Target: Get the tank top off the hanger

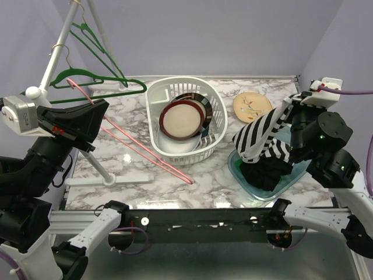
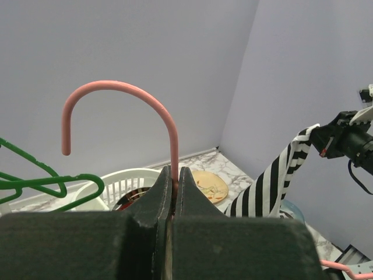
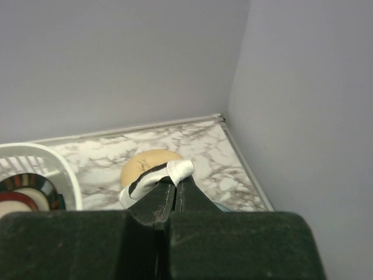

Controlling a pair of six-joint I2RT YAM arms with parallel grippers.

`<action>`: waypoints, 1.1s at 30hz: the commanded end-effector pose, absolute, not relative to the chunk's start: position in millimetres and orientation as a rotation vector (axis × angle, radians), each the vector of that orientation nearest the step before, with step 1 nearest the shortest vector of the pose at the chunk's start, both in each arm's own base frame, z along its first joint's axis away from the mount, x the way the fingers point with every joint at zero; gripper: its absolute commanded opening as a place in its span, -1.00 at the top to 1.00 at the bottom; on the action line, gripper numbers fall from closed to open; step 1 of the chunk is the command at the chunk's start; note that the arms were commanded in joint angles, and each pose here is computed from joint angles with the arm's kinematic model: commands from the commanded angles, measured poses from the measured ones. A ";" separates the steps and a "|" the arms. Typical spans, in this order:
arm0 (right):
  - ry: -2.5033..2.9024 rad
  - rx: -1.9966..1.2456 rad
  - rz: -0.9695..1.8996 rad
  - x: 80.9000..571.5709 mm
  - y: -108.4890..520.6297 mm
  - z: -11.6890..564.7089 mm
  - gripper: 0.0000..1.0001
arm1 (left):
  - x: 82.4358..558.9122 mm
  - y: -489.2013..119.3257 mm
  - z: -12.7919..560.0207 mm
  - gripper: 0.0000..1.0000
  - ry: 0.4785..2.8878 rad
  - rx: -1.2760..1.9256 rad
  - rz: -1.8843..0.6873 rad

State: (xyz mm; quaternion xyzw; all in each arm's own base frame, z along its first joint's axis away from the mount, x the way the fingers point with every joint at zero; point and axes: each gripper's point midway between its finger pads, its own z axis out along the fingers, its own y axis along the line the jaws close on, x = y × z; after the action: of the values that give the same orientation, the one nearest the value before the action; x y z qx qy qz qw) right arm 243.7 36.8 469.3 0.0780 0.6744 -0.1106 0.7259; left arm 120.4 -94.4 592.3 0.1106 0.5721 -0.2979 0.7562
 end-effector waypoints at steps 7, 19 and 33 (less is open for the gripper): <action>1.525 0.379 -0.586 182.1 -59.1 467.4 0.99 | 124.5 -96.0 604.7 1.00 1.194 0.249 -0.648; 1.668 0.070 -0.636 208.7 -20.8 395.8 0.99 | 124.9 -96.9 598.7 1.00 1.195 0.239 -0.662; 2.220 0.137 -0.172 215.0 74.0 187.7 0.98 | 126.1 -93.8 601.0 1.00 1.189 0.236 -0.638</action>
State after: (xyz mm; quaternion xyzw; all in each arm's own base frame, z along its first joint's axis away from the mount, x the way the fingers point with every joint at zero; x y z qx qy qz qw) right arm 235.7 64.2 222.8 -0.0199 0.8592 -0.1649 0.4839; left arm 132.2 -98.2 591.5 0.1095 0.5664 -0.3000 0.7597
